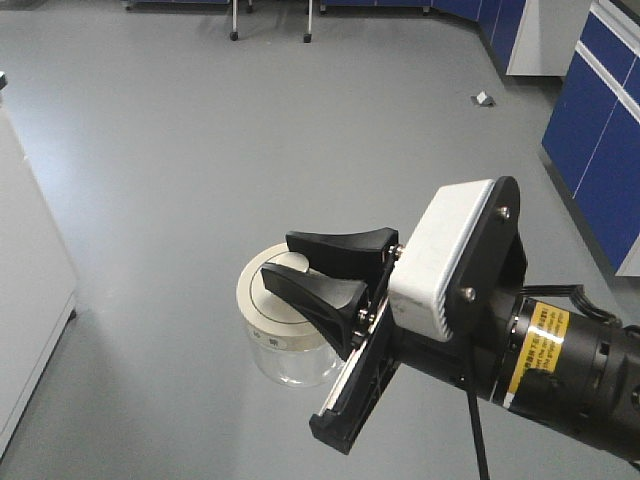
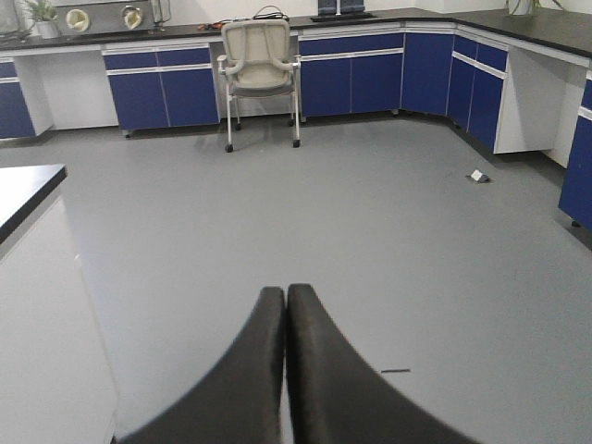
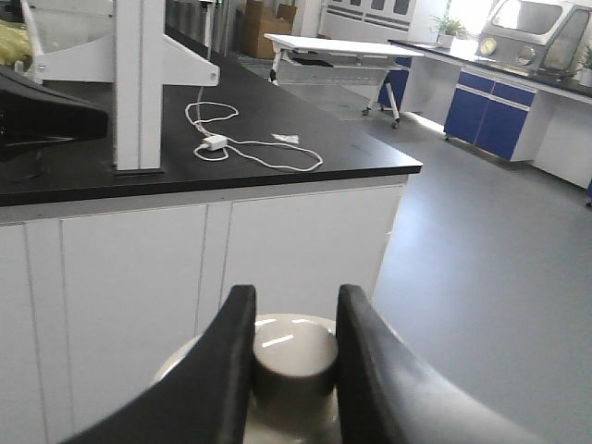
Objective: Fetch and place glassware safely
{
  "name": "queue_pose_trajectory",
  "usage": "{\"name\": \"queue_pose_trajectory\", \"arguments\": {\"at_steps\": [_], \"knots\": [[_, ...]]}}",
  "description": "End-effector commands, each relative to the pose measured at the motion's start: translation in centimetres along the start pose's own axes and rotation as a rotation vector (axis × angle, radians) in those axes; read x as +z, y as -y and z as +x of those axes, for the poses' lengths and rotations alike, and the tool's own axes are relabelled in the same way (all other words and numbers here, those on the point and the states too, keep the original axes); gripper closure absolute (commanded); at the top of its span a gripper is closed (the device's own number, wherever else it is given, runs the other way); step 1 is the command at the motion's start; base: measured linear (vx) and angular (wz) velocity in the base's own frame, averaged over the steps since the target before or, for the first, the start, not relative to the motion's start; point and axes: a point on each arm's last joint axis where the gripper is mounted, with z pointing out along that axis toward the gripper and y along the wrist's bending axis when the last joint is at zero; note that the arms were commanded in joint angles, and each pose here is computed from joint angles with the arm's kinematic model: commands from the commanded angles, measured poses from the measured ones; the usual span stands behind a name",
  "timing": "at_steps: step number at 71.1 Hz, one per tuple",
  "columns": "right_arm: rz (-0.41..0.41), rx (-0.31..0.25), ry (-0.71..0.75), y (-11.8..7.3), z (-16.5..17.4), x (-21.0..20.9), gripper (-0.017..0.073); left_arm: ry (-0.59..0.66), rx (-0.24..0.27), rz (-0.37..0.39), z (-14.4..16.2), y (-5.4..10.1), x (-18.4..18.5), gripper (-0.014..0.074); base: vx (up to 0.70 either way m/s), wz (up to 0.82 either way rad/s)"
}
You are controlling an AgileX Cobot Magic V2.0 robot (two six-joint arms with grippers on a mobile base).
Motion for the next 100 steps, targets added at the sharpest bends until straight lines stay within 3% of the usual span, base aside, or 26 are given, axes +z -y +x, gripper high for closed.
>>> {"name": "queue_pose_trajectory", "arguments": {"at_steps": [1,100], "knots": [[-0.021,0.000,0.133,-0.07,-2.39,-0.43,0.0560,0.087,-0.008,-0.006,-1.41,-0.09,-0.07,0.0601,0.44,-0.14],[-0.021,0.000,0.133,-0.07,-2.39,-0.43,0.0560,0.087,-0.008,-0.006,-1.41,-0.09,-0.07,0.0601,0.49,-0.02]]}}
